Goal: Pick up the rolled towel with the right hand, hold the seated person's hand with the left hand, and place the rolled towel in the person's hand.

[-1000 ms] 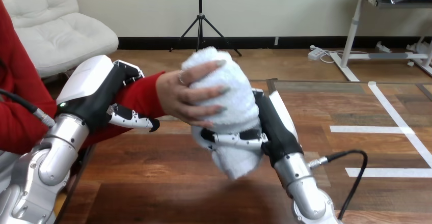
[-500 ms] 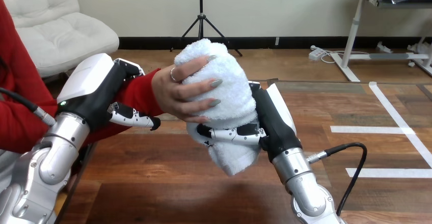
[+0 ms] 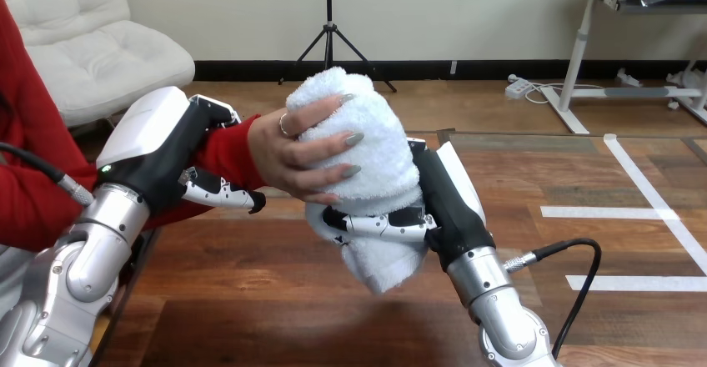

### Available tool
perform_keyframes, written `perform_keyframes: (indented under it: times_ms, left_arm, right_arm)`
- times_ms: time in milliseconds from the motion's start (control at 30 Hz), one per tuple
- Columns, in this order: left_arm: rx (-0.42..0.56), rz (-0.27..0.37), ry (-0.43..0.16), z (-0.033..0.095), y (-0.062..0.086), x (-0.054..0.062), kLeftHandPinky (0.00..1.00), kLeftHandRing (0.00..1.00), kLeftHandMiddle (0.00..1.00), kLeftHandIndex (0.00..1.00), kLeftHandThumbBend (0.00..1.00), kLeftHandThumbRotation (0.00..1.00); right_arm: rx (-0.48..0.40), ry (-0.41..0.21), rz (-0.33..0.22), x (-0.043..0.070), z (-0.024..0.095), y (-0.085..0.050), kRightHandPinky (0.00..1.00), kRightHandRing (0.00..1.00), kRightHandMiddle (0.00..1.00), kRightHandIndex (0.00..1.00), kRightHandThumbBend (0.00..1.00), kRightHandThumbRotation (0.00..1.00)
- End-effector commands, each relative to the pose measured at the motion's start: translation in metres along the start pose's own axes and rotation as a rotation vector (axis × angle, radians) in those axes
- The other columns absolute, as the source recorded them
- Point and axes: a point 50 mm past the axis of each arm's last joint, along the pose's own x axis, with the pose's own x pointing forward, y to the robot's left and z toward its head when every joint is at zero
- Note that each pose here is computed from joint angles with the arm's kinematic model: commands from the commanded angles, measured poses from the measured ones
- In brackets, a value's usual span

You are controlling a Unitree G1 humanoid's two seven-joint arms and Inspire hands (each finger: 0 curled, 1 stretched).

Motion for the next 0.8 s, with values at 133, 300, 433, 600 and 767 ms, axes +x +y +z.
perform_keyframes:
  times_ms: [133,300,433,600,767]
  left_arm:
    - [0.009,0.073,-0.095,0.023,0.019,0.012,0.31,0.36,0.40,0.40,0.85,0.00]
    - [0.012,0.074,-0.097,0.023,0.019,0.012,0.31,0.36,0.40,0.40,0.85,0.00]
    - [0.014,0.075,-0.097,0.023,0.019,0.011,0.31,0.36,0.40,0.40,0.85,0.00]
    - [0.012,0.071,-0.095,0.023,0.019,0.010,0.31,0.36,0.41,0.41,0.84,0.00]
    - [0.006,0.070,-0.101,0.023,0.020,0.009,0.32,0.37,0.42,0.41,0.84,0.00]
  right_arm:
    - [0.012,-0.153,0.010,0.022,0.036,0.003,0.24,0.29,0.36,0.43,0.66,0.00]
    - [0.012,-0.137,0.008,0.021,0.034,0.002,0.24,0.28,0.35,0.43,0.66,0.00]
    - [0.008,-0.121,0.009,0.020,0.032,0.002,0.23,0.28,0.35,0.43,0.66,0.00]
    - [0.003,-0.108,0.010,0.019,0.030,0.000,0.24,0.28,0.35,0.43,0.66,0.00]
    - [0.002,-0.082,0.013,0.018,0.026,-0.001,0.25,0.30,0.37,0.44,0.66,0.00]
